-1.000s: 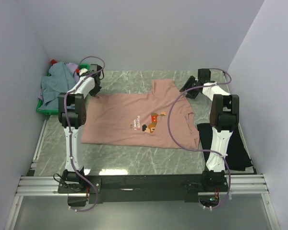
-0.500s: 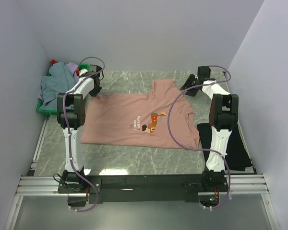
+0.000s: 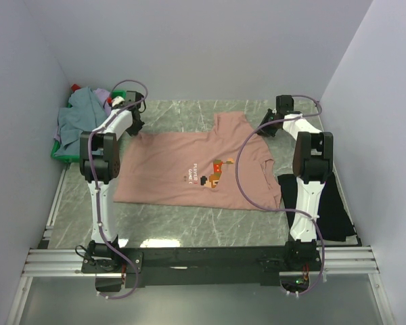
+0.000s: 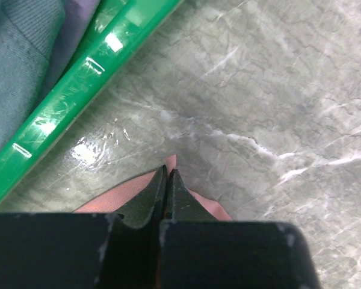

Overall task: Fold and stack the t-shirts
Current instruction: Fold the tshirt

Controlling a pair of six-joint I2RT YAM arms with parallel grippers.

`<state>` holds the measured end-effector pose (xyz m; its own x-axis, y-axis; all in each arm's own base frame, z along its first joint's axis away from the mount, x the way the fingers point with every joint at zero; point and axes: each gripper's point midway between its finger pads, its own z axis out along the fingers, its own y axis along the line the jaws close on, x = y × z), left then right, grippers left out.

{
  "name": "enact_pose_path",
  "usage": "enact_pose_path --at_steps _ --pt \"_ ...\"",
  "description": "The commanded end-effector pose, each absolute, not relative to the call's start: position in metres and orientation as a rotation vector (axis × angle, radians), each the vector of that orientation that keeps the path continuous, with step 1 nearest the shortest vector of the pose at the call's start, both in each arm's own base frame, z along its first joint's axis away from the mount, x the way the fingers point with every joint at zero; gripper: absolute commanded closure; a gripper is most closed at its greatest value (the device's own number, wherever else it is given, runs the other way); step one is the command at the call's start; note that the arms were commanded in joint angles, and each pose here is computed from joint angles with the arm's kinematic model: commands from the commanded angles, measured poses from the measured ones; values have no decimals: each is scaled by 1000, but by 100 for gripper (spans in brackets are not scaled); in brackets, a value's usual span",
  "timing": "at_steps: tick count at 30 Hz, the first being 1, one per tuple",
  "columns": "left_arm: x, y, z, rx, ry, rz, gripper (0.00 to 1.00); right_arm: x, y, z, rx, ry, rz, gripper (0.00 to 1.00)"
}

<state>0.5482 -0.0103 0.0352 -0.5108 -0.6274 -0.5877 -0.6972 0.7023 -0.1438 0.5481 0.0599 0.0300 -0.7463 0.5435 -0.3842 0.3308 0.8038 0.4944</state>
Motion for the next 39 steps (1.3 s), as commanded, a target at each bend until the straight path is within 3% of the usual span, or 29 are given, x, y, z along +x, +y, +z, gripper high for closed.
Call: enact_pose_path --at_steps 1,6,12,23,39 --pt "559 -16 78 -990 2201 60 100 556 66 45 620 2437 573 80" --pt "560 -14 88 -993 2176 47 100 560 58 70 616 2364 532 95" --pt "559 -6 102 -1014 2144 29 100 559 47 111 617 2213 503 100" --pt "549 15 122 -1064 2094 21 100 542 38 153 599 2104 491 100" --pt "515 24 127 -1074 2101 -14 100 478 34 157 670 2046 502 100"
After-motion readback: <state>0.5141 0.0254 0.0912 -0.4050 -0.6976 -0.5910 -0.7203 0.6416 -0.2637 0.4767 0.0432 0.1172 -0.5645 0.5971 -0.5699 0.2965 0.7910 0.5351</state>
